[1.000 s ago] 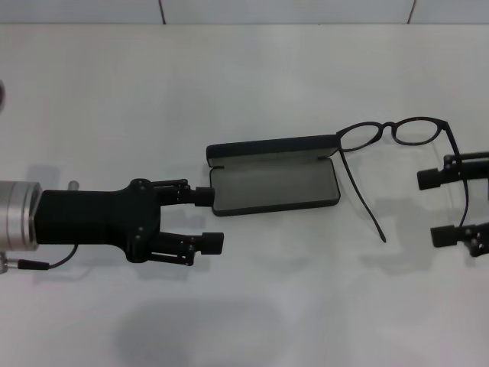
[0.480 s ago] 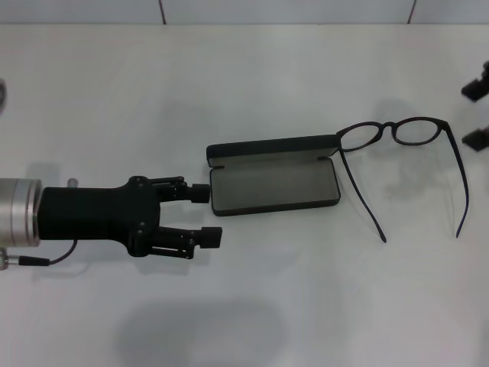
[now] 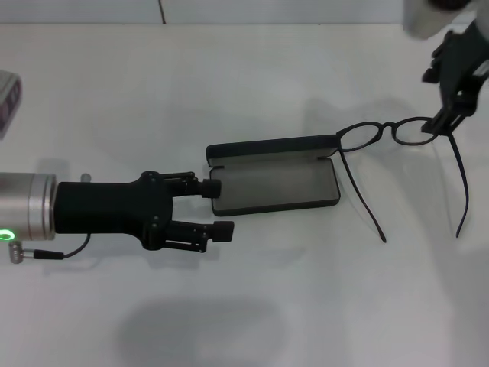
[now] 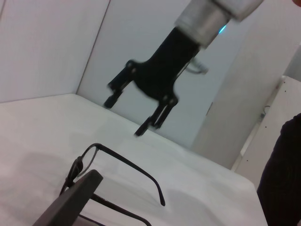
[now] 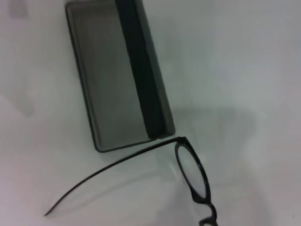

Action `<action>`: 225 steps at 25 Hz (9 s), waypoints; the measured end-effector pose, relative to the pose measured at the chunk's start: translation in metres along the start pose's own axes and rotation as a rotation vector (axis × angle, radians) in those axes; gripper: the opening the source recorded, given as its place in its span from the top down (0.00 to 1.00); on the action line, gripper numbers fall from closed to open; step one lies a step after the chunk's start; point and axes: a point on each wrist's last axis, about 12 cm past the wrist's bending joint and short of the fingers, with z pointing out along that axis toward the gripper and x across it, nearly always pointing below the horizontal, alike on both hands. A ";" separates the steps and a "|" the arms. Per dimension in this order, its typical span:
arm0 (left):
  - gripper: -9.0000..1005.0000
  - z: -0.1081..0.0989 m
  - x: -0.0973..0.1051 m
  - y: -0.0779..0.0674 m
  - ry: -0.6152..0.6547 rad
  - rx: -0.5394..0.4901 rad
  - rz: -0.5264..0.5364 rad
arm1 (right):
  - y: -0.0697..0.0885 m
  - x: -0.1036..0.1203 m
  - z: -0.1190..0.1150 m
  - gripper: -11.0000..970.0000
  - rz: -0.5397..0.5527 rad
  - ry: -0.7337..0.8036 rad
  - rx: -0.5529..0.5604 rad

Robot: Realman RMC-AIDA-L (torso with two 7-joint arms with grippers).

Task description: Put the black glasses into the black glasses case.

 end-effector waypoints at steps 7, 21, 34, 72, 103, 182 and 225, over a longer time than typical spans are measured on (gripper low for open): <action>0.13 0.000 0.007 -0.001 0.001 -0.018 -0.021 | 0.000 -0.007 0.034 0.34 -0.035 -0.007 0.024; 0.13 0.005 0.009 0.001 -0.001 -0.029 -0.047 | 0.004 -0.011 0.074 0.51 -0.048 -0.041 0.048; 0.13 0.007 0.010 0.001 -0.007 -0.032 -0.051 | 0.006 -0.008 0.090 0.60 -0.047 -0.041 0.061; 0.13 0.000 -0.009 0.000 -0.113 -0.007 -0.008 | 0.011 0.081 0.024 0.77 0.259 -0.237 0.045; 0.13 0.008 -0.003 0.002 -0.095 -0.012 -0.021 | -0.005 0.024 0.079 0.50 0.203 -0.133 0.003; 0.19 0.011 -0.059 -0.004 -0.433 0.096 0.129 | 0.024 0.156 -0.010 0.88 0.526 -0.836 -0.305; 0.96 0.099 -0.079 -0.005 -0.394 0.204 0.267 | 0.037 0.089 0.016 0.88 0.453 -1.003 -0.529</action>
